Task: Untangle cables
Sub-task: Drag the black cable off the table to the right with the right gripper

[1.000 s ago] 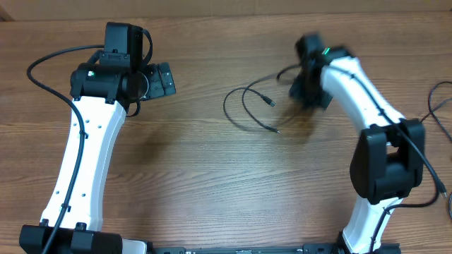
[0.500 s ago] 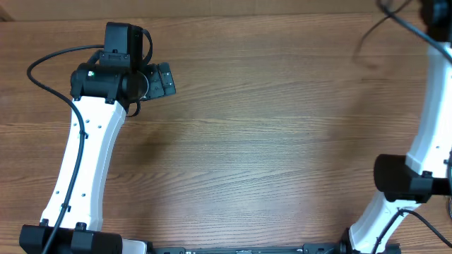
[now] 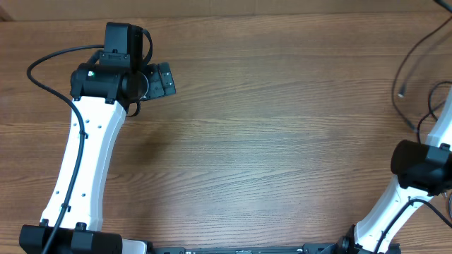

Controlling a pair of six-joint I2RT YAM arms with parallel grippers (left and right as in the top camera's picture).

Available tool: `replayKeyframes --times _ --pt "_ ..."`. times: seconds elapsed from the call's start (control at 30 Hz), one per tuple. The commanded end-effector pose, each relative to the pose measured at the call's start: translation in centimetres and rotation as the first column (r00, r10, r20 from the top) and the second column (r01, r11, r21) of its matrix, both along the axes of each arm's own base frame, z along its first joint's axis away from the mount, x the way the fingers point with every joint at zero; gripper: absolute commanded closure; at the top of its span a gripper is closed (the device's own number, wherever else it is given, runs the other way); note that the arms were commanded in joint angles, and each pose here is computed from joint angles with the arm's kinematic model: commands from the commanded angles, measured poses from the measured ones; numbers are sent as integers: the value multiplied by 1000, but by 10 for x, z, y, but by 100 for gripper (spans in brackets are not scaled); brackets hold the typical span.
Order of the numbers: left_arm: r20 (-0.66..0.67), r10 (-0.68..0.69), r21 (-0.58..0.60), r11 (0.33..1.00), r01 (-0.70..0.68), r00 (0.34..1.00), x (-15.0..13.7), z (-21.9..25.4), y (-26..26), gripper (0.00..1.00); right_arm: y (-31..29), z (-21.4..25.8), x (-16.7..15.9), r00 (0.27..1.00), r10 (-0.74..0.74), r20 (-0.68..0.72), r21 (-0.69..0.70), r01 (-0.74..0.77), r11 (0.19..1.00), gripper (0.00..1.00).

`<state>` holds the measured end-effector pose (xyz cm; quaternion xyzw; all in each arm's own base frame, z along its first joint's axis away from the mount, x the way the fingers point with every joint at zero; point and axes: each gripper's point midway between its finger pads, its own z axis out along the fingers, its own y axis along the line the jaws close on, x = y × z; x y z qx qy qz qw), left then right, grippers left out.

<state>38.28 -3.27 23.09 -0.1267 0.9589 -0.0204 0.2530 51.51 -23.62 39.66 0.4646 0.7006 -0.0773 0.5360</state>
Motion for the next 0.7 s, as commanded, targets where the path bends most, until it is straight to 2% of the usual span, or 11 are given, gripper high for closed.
replayKeyframes --times 0.0,0.17,0.3,0.5,0.53,0.57,0.6,0.63,0.67 --pt "2 -13 5 1000 13 1000 1 1 -1 0 2 -14 11 999 31 -14 20 -31 999 96" --pt "2 -12 5 1000 12 1000 1 1 -1 0 -15 -36 17 999 5 -44 31 -4 1000 96" --pt "2 -13 5 1000 13 1000 1 1 -1 0 -36 -72 16 992 -24 -123 60 32 998 96" --pt "2 -12 5 1000 12 1000 1 1 -1 1 -55 -153 8 949 -40 -312 129 84 988 96" --pt "2 -12 5 1000 12 1000 1 1 -1 0 -56 -166 6 938 -35 -345 143 90 986 93" --pt "2 -12 6 1000 12 1000 1 1 -1 0 -55 -177 4 928 -32 -372 152 95 984 85" --pt "2 -12 5 1000 12 1000 1 1 -1 0 -56 -188 0 914 -29 -404 164 104 981 65" --pt "2 -13 5 1000 13 1000 1 1 -1 0 -55 -198 -4 903 -23 -430 176 109 978 27" --pt "2 -13 5 1000 13 1000 1 1 -1 0 -54 -202 -8 895 -15 -445 188 110 976 10"
